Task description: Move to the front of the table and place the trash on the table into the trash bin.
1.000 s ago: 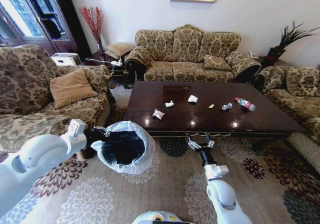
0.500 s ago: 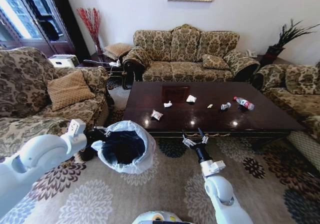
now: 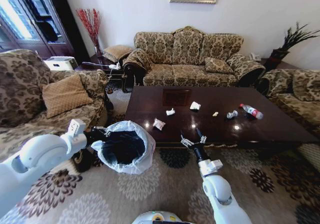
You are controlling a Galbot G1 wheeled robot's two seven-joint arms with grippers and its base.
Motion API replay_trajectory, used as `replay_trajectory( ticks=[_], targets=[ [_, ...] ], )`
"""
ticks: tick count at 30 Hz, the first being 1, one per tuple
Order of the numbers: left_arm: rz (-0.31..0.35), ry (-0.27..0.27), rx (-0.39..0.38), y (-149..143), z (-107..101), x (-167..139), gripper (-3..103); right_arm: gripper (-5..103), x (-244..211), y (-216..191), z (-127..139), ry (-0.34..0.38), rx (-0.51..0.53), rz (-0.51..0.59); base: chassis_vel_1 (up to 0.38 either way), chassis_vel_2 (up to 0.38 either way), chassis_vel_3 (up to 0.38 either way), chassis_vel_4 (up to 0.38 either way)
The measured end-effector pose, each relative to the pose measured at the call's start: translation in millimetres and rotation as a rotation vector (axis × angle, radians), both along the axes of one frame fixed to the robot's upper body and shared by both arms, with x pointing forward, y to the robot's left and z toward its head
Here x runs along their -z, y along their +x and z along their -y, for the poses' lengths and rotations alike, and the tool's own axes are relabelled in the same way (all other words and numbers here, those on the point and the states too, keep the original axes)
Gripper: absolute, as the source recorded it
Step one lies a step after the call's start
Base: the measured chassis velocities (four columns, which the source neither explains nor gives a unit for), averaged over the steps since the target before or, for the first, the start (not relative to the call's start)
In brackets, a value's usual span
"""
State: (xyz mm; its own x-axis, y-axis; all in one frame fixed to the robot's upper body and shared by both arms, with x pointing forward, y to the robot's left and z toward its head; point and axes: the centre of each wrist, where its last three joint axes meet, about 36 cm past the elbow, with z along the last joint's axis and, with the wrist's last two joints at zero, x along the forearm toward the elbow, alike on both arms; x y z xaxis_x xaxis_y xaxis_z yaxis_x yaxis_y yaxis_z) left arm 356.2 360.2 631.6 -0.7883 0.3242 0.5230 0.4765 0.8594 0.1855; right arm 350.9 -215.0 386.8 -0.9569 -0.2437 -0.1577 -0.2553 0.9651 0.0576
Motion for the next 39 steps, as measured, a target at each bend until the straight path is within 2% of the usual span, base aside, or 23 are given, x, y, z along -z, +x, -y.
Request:
replay_trajectory(
  ticks=[20,39],
  targets=[
    [0.0,0.0,0.0,0.0,0.0,0.0,0,100,-0.4,-0.2,0.0,0.001,0.0,0.0,-0.091,0.085,0.088,-0.086],
    [0.0,0.0,0.001,-0.1,0.1,-0.1,0,100,-0.3,-0.2,0.2,0.001,0.001,0.0,-0.007,0.0,0.001,-0.006]
  ],
)
